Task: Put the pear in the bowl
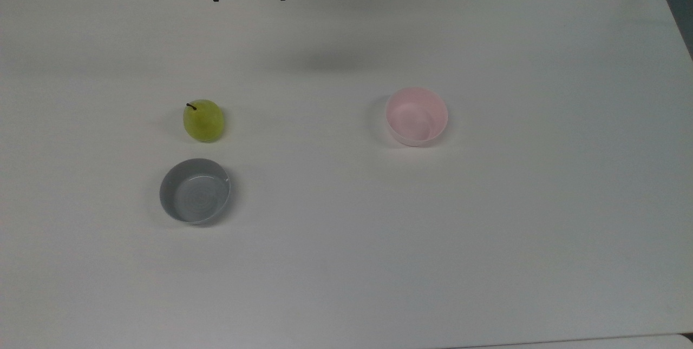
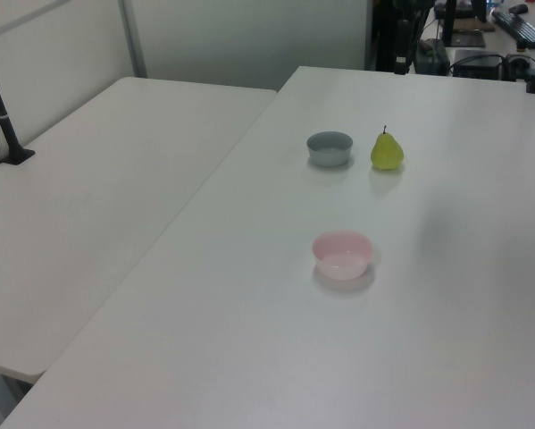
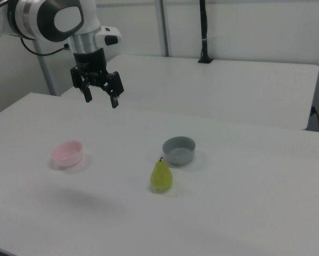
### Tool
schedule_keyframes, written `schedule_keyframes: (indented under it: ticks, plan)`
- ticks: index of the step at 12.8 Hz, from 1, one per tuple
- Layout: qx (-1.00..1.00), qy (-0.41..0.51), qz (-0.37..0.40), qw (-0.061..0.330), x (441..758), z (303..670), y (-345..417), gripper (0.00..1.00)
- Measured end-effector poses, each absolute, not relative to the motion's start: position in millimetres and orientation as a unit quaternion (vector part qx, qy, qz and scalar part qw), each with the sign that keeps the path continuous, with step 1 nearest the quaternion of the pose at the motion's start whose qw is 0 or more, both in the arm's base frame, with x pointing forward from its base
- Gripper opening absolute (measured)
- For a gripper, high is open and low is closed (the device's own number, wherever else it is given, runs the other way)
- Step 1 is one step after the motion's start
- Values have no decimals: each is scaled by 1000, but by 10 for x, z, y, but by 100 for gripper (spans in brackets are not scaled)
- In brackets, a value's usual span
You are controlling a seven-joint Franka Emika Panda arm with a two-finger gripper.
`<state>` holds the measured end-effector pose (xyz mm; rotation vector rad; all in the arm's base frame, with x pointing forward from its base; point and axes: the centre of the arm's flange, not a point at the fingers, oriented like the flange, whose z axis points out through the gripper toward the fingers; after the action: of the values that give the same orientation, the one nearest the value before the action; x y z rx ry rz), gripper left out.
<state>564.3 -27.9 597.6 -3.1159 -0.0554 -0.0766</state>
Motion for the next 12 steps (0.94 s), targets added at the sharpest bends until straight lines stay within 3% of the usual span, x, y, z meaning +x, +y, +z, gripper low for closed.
schedule_keyframes:
  ticks: [3, 5, 8, 12]
  plan:
    - [-999, -16, -28, 11, 5634, 6011, -312, 100]
    - [-998, -53, -28, -14, 5620, 6035, -381, 100]
    - [-990, -135, -22, -31, 5579, 6037, -778, 100]
    - [-989, -141, -11, -44, 5510, 5994, -1260, 100]
